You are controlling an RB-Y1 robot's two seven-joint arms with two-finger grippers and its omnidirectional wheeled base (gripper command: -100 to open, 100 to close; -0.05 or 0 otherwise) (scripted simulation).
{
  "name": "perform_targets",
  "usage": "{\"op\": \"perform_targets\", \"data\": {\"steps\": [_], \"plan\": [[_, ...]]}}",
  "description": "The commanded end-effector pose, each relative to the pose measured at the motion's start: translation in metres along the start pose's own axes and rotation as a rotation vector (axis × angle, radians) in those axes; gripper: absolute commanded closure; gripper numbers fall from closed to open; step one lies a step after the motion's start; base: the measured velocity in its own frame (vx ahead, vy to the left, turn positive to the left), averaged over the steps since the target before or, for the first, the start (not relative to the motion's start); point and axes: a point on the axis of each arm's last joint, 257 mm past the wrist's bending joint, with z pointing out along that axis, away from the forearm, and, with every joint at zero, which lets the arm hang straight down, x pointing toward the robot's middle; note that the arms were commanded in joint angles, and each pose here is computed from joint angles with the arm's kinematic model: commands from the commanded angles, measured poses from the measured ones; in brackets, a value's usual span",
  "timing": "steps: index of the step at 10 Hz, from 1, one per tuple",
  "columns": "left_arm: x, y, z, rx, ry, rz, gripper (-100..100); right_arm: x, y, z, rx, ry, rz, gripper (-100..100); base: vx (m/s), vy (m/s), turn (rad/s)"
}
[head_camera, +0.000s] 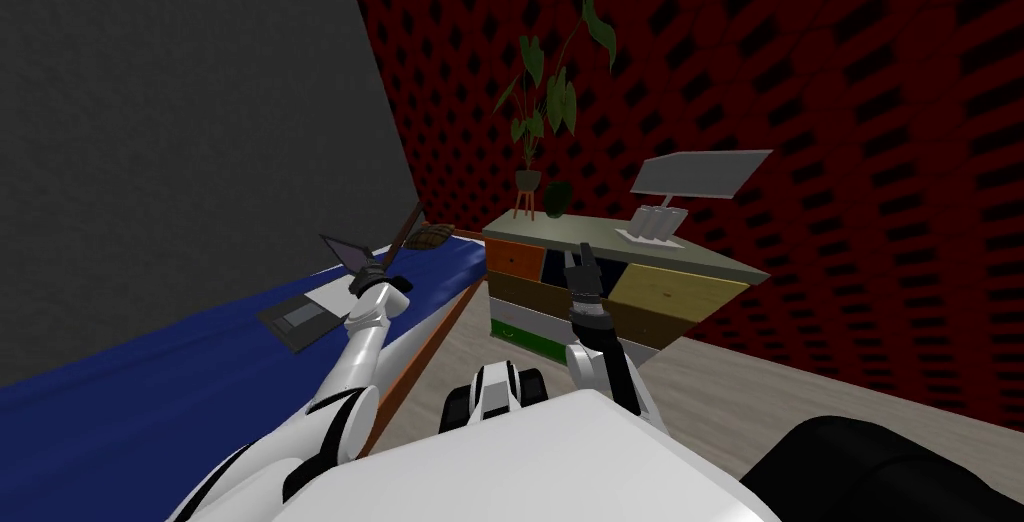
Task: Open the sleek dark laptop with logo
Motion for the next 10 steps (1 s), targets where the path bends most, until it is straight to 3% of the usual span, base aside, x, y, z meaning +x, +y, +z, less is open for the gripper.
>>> {"op": "perform_targets", "data": {"steps": [1,7,10], "plan": [[-0.010,0.016,0.005,-0.051,-0.051,0.016,-100,0.000,0.000,0.000,0.000,0.000,0.000,0,0.064,-0.007,-0.071],[-0.033,0.042,0.015,-0.143,-0.156,0.045,-100,0.000,0.000,0.000,0.000,0.000,0.000,0,0.060,0.000,-0.086],[-0.034,0.044,0.015,-0.146,-0.161,0.046,-100,0.000,0.000,0.000,0.000,0.000,0.000,0,0.029,-0.004,-0.020]]}}
